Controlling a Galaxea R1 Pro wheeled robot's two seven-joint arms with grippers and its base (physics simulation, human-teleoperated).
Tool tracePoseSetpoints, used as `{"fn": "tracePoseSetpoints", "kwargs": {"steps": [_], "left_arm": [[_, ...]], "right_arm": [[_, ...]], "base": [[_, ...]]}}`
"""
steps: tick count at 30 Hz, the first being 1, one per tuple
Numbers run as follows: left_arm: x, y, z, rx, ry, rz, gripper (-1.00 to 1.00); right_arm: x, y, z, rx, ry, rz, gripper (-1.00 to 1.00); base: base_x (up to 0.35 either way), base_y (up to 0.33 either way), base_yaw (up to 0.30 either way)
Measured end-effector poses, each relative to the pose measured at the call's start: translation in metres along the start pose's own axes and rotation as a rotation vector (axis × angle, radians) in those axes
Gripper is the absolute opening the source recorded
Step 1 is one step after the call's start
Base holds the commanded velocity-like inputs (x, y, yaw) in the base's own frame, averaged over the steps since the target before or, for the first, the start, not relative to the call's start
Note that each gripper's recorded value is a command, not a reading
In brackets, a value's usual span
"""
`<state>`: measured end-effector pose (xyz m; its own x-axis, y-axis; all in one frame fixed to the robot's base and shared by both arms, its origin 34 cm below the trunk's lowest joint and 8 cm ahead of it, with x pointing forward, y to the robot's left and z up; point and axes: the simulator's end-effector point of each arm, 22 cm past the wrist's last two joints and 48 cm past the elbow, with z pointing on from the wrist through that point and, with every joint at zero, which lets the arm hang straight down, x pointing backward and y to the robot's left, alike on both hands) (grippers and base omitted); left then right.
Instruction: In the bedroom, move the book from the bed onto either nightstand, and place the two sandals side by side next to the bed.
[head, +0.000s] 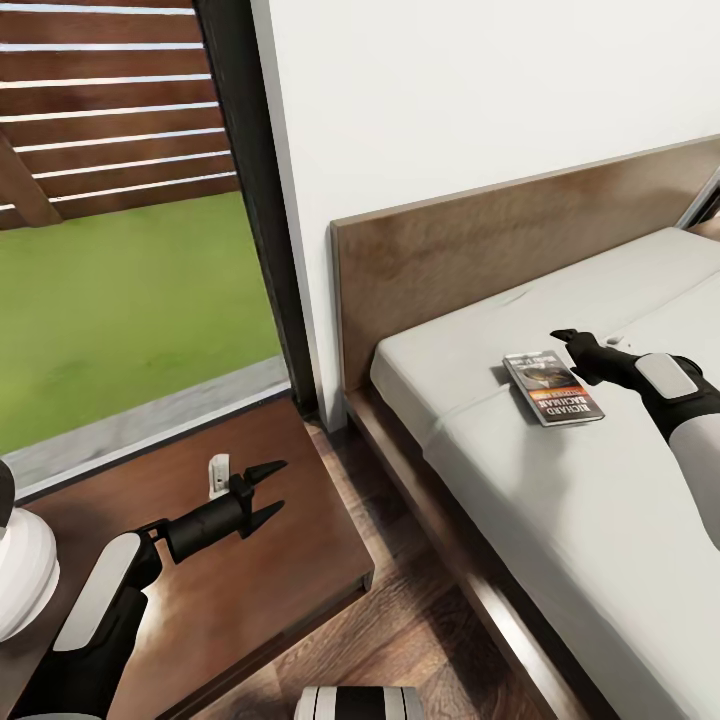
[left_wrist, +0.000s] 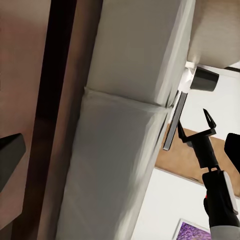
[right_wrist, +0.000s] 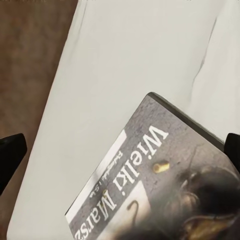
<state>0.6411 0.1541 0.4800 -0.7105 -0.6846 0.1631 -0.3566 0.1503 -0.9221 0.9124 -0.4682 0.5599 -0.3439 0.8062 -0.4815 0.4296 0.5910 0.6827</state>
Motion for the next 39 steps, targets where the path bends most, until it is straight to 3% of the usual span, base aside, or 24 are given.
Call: {"fn": "tracePoseSetpoints", "kwargs": {"steps": [39], "left_arm": [[0.003,0.001,0.0,-0.001,0.015,0.001,1.0]], "right_arm": [[0.0,-0.011,0.0,0.027,0.003,-0.012,1.0]], "base": [[0.0,0.0,0.0]]}}
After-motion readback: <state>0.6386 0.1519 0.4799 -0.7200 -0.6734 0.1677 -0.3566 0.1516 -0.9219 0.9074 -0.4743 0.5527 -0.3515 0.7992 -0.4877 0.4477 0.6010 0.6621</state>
